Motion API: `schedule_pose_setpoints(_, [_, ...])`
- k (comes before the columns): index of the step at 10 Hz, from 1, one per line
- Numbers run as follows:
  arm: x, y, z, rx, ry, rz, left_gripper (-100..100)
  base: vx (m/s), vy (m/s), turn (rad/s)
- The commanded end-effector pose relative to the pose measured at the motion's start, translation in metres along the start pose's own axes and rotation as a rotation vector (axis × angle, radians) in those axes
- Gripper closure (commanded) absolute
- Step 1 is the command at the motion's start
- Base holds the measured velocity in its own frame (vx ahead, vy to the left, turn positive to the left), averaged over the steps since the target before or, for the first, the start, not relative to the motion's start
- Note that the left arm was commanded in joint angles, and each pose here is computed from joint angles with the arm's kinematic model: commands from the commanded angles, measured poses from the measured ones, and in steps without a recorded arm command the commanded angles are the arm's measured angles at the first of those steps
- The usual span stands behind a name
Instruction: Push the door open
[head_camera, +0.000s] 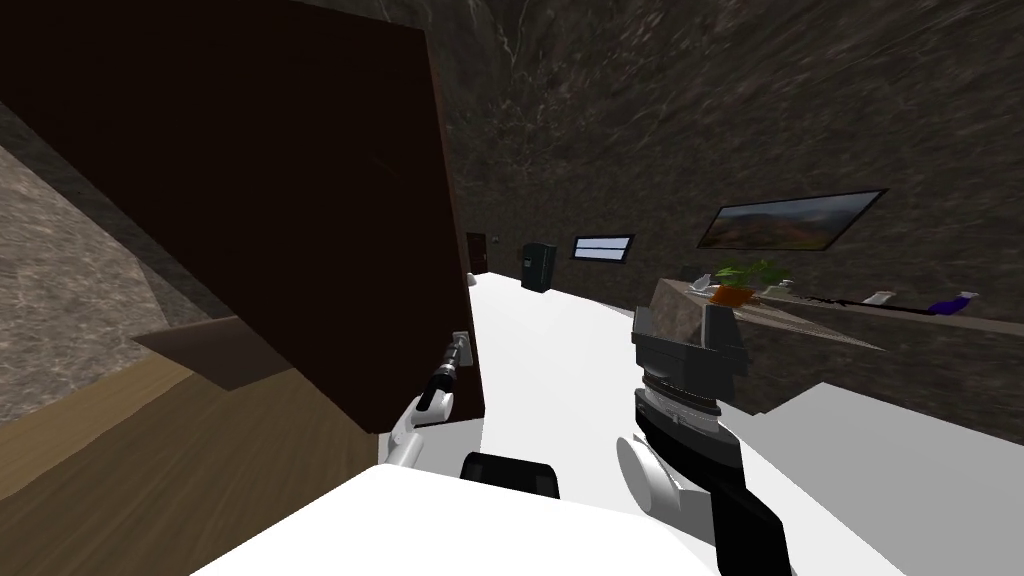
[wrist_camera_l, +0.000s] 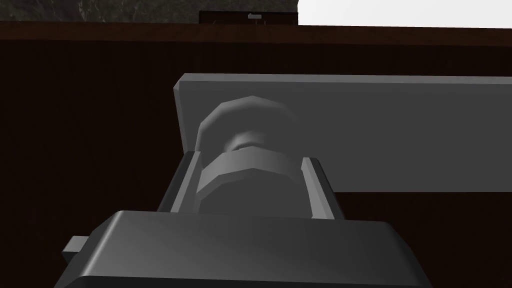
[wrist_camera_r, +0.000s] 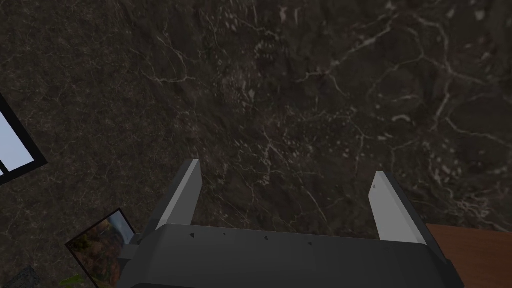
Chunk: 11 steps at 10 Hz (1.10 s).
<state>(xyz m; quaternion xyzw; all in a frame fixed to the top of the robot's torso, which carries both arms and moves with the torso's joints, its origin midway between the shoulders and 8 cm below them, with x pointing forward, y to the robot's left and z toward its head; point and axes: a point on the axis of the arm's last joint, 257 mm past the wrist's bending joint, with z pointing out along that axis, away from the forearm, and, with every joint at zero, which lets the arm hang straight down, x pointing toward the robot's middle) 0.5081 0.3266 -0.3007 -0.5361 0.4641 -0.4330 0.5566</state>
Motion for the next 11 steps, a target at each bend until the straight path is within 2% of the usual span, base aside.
schedule_pose_setpoints(1, [-0.019, -0.008, 0.0014, 0.017, -0.027, 0.009, 100, 0.176, -0.072, 0.061])
schedule_pose_setpoints(4, [-0.035, -0.007, -0.0011, 0.013, -0.067, -0.008, 100, 0.209, -0.083, 0.069])
schedule_pose_setpoints(7, [-0.040, -0.003, -0.0057, 0.004, -0.103, -0.047, 100, 0.202, -0.059, 0.064])
schedule_pose_setpoints(8, [-0.039, 0.000, -0.0067, -0.002, -0.095, -0.035, 100, 0.086, -0.023, 0.032])
schedule_pose_setpoints(9, [-0.062, -0.005, -0.0069, 0.008, -0.121, -0.012, 100, 0.138, -0.051, 0.023])
schedule_pose_setpoints(11, [-0.077, -0.007, -0.0083, 0.011, -0.141, -0.001, 100, 0.190, -0.053, 0.059])
